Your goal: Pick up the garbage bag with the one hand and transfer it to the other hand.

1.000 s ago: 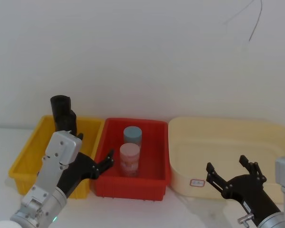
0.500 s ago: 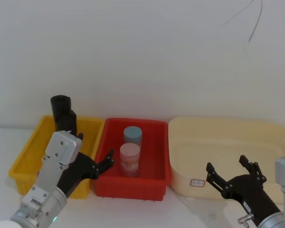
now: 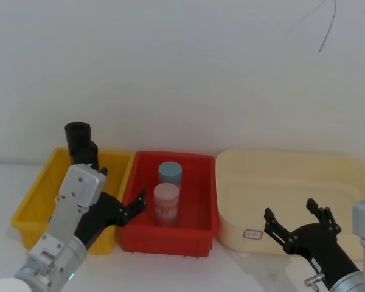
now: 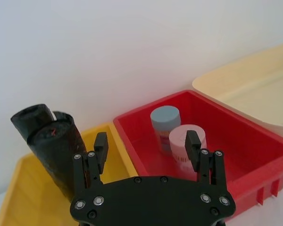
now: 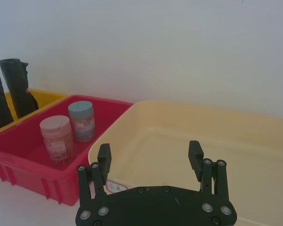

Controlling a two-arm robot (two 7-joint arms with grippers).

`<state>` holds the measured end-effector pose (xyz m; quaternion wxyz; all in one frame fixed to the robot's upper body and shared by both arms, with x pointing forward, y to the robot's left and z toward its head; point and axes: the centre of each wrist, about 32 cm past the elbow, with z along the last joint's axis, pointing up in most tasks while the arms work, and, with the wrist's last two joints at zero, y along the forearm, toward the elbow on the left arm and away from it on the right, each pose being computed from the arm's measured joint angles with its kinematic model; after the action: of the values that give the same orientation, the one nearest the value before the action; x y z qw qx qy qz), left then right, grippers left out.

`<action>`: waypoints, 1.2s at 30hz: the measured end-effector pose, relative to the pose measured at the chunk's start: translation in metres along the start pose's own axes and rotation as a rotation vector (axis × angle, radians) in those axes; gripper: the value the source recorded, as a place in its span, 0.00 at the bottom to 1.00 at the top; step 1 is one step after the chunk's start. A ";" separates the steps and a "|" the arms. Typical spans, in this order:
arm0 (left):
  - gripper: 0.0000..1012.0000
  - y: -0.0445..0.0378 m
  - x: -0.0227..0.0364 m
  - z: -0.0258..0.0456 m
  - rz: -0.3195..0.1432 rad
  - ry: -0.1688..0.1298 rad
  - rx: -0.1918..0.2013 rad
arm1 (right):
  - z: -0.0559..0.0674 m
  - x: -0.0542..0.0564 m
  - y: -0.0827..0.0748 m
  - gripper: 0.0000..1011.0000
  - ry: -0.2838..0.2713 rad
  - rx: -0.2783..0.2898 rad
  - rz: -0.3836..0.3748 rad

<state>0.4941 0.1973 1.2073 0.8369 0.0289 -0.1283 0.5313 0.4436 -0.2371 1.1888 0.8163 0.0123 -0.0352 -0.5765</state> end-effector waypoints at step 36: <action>0.99 0.0487 0.0086 0.0370 0.062 0.127 0.132 | 0.055 -0.017 0.035 0.99 -0.118 -0.067 0.200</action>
<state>0.4470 0.2192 1.2409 0.8227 0.0462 -0.0405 0.5651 0.4667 -0.2080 1.2452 0.8662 -0.0523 -0.0649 -0.4927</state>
